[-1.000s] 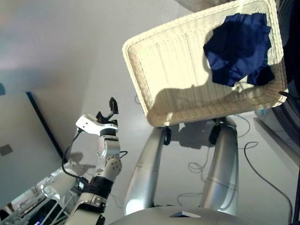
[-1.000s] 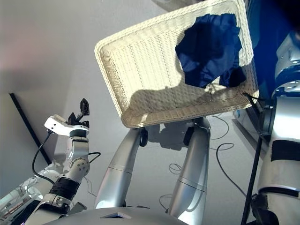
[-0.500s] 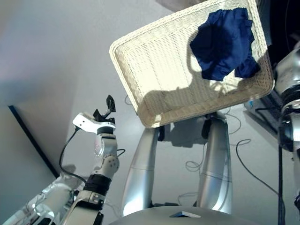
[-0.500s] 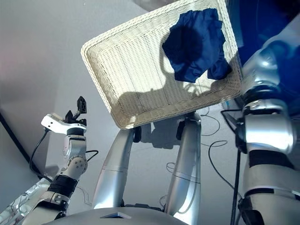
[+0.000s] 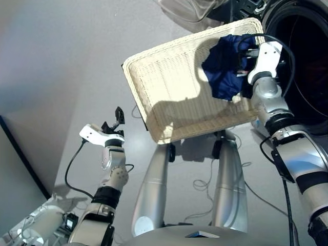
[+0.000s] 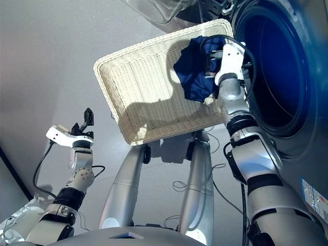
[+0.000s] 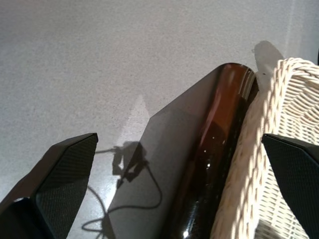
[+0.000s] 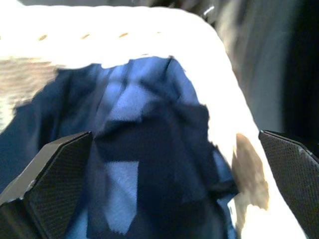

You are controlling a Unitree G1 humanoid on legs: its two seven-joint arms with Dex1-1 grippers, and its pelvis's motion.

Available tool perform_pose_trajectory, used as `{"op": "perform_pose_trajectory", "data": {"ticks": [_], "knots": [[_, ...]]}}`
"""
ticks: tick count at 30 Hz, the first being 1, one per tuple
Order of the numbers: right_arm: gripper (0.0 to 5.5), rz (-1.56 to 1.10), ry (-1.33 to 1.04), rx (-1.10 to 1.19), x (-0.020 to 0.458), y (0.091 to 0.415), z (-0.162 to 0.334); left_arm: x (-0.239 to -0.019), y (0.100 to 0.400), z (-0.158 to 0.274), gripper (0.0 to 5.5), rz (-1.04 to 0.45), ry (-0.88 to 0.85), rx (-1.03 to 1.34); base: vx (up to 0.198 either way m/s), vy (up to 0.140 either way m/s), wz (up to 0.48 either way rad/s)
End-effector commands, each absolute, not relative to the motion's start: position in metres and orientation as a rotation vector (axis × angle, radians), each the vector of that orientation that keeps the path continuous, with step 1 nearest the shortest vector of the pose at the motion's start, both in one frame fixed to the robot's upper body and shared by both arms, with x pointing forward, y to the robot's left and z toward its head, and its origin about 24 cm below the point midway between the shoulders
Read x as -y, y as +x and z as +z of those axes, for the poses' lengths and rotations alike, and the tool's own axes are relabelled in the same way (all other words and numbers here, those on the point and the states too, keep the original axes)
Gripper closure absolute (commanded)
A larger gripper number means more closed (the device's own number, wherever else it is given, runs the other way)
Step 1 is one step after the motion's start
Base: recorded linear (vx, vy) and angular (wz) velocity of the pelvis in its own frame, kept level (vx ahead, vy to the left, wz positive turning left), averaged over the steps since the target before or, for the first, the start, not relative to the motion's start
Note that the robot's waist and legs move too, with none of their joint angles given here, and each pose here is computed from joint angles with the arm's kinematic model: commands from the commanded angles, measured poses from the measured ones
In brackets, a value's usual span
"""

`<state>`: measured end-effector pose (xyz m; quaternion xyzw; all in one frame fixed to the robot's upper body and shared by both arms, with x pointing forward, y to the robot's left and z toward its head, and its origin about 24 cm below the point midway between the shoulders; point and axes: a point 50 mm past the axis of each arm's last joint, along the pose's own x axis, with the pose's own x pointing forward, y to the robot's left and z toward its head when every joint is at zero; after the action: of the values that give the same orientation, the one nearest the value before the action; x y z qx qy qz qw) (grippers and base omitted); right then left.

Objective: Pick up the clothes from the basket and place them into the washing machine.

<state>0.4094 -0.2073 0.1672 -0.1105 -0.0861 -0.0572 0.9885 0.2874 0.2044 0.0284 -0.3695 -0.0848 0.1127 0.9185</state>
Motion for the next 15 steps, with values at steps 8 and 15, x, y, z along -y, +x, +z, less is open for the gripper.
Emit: {"op": "perform_pose_trajectory", "data": {"ticks": [8, 15], "knots": [[0.00, -0.180, -0.211, 0.079, 0.213, 0.409, 0.148, -0.211, 0.287, 0.032, 0.00, 0.236, -0.708, 0.194, 0.000, 0.000, 0.000], [0.00, -0.163, -0.201, 0.016, 0.222, 0.408, 0.142, -0.202, 0.287, 0.033, 0.00, 0.186, -0.698, 0.180, 0.000, 0.000, 0.000]]}}
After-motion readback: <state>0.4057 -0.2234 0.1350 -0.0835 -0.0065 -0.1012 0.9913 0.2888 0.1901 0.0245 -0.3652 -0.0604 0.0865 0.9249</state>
